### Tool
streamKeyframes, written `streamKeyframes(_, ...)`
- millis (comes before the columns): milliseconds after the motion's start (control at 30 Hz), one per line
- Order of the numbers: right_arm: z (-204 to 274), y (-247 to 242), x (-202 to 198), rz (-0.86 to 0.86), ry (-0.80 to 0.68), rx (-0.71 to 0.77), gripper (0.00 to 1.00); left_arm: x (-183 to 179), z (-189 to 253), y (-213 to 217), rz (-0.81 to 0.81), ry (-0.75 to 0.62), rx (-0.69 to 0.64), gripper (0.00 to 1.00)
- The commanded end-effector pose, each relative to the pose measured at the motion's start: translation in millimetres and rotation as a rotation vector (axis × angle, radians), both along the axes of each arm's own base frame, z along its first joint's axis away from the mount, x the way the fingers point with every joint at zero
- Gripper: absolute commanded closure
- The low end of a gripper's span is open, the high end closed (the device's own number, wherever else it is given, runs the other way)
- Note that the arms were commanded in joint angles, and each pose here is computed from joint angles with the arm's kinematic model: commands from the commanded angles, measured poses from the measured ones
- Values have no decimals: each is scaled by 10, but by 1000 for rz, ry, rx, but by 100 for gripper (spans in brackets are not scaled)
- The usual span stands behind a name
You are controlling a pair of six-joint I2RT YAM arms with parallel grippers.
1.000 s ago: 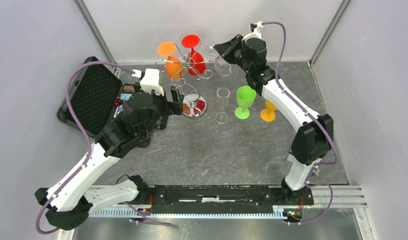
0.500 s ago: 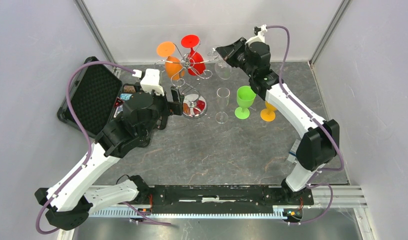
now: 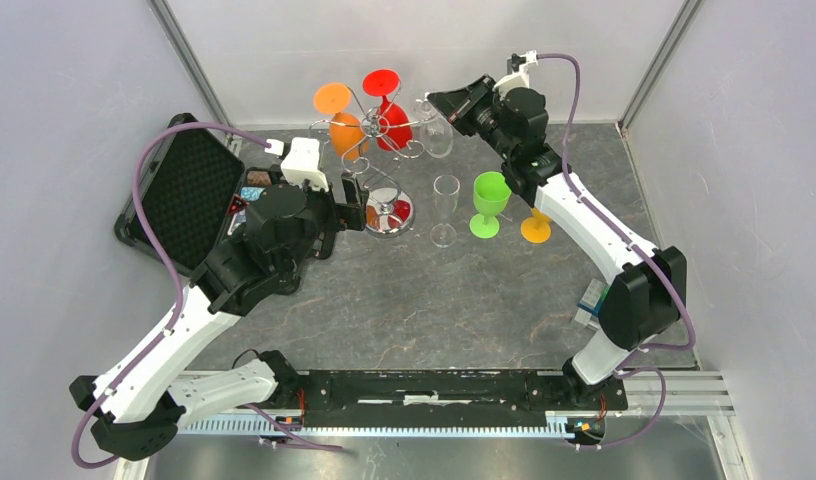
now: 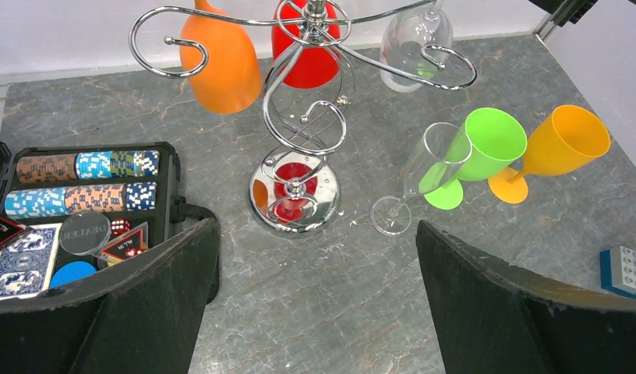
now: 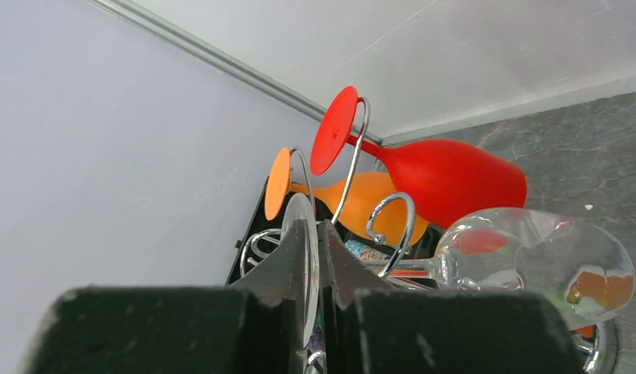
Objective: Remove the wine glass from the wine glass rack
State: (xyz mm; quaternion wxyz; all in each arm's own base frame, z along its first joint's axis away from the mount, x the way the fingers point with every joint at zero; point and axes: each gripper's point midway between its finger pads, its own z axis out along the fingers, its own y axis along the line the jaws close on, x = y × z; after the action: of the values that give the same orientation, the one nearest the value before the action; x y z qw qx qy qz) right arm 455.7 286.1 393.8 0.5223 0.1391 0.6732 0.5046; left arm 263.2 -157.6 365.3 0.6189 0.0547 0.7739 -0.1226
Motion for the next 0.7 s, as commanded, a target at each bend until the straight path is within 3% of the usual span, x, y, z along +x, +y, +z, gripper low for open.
streamKeyframes(0, 415, 122, -124, 71, -102, 79, 100, 5, 68, 11, -5, -26, -1, 0)
streamKeyframes(667, 615, 292, 245, -14, -197, 65, 100, -5, 88, -7, -19, -30, 0, 0)
